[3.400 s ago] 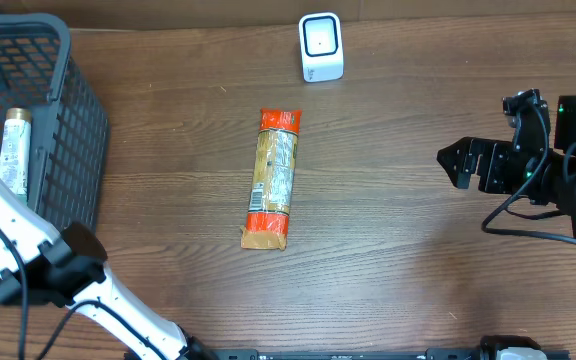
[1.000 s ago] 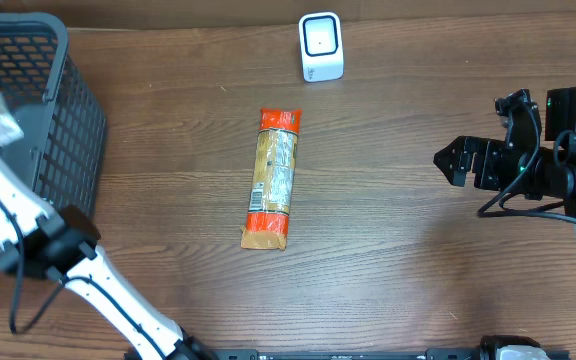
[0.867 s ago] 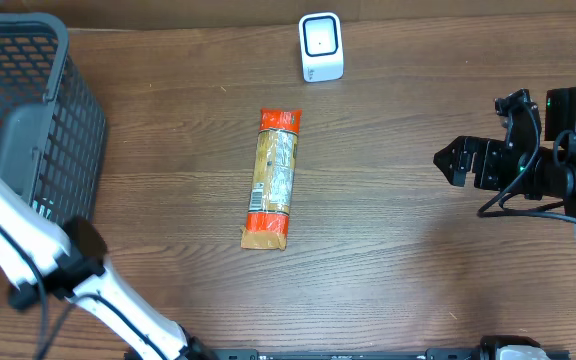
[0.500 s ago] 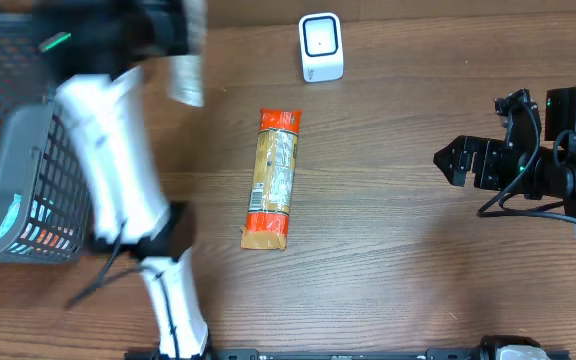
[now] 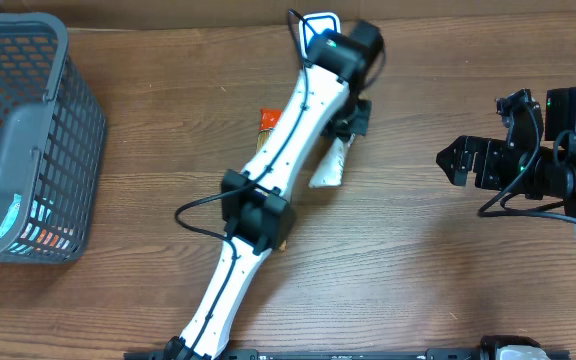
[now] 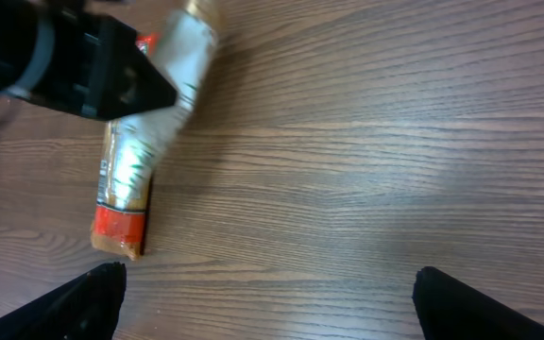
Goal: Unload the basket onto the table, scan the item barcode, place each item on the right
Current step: 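Carry the white tube out and set it right of the spaghetti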
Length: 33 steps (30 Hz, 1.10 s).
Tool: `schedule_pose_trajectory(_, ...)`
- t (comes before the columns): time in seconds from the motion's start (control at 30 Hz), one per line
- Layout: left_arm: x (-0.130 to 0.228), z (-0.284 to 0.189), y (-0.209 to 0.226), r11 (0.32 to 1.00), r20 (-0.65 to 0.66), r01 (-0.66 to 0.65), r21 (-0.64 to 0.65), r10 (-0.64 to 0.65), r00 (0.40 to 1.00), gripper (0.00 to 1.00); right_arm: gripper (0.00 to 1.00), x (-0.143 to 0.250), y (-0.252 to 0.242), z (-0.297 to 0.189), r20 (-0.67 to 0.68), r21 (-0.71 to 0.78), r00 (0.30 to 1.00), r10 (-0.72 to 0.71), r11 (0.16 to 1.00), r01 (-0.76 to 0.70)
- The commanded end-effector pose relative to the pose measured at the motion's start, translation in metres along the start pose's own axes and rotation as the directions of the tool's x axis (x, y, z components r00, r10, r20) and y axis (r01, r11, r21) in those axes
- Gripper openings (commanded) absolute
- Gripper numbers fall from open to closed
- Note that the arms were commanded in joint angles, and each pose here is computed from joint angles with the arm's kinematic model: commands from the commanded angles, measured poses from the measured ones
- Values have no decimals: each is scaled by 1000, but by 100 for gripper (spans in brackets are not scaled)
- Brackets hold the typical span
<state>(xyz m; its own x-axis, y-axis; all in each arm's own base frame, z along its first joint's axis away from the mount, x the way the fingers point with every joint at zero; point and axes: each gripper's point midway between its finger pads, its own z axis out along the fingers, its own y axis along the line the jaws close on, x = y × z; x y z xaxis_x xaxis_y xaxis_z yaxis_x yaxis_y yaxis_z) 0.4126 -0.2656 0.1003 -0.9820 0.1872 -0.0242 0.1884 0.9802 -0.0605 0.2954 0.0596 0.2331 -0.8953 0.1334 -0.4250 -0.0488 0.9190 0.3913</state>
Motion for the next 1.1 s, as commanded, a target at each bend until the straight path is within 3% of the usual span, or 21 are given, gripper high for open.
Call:
schedule_pose_trajectory(0.0,8,24,1,983,-30,164,-87,-167,985,4,100,-7,2,-6,29,6,999,-14,1000,14)
schedule_pose_trajectory(0.23,32,45,-10,969,-86,186,-161,-202,976,4,100,-7,2,-6,27,6,1000,-13,1000,13)
schedule_pose_trajectory(0.3,37,49,-11,969,-105,178,-174,-198,975,10,100,-7,2,-6,27,6,1000,-13,1000,13)
schedule_pose_trajectory(0.33,38,51,-11,968,-111,176,-178,-197,974,18,100,-7,2,-6,27,6,1000,-13,1000,13)
schedule_pose_trajectory(0.37,39,53,-11,968,-114,173,-180,-195,974,45,100,-7,2,-6,27,6,1000,-13,1000,13)
schedule_pose_trajectory(0.4,39,54,-11,969,-114,168,-180,-190,975,80,100,-7,2,-6,27,6,1000,-13,1000,13)
schedule_pose_trajectory(0.43,37,54,-12,973,-112,150,-174,-171,979,100,100,-7,2,-6,27,6,1000,-13,1000,13)
schedule_pose_trajectory(0.6,15,24,4,979,-8,85,-186,-88,996,100,100,-8,2,-6,30,6,999,-14,1000,14)
schedule_pose_trajectory(0.73,-23,-72,28,988,259,114,-108,-83,962,100,100,-10,2,-6,39,5,999,-18,1000,18)
schedule_pose_trajectory(0.83,-36,-160,61,990,461,140,-27,-112,880,100,100,-10,2,-6,42,4,999,-19,1000,19)
schedule_pose_trajectory(0.9,-31,-223,101,984,588,180,11,-152,795,100,100,-10,2,-6,41,4,999,-19,1000,19)
schedule_pose_trajectory(1.07,16,-324,225,925,753,378,41,-277,597,100,100,-10,2,-6,41,5,999,-19,1000,19)
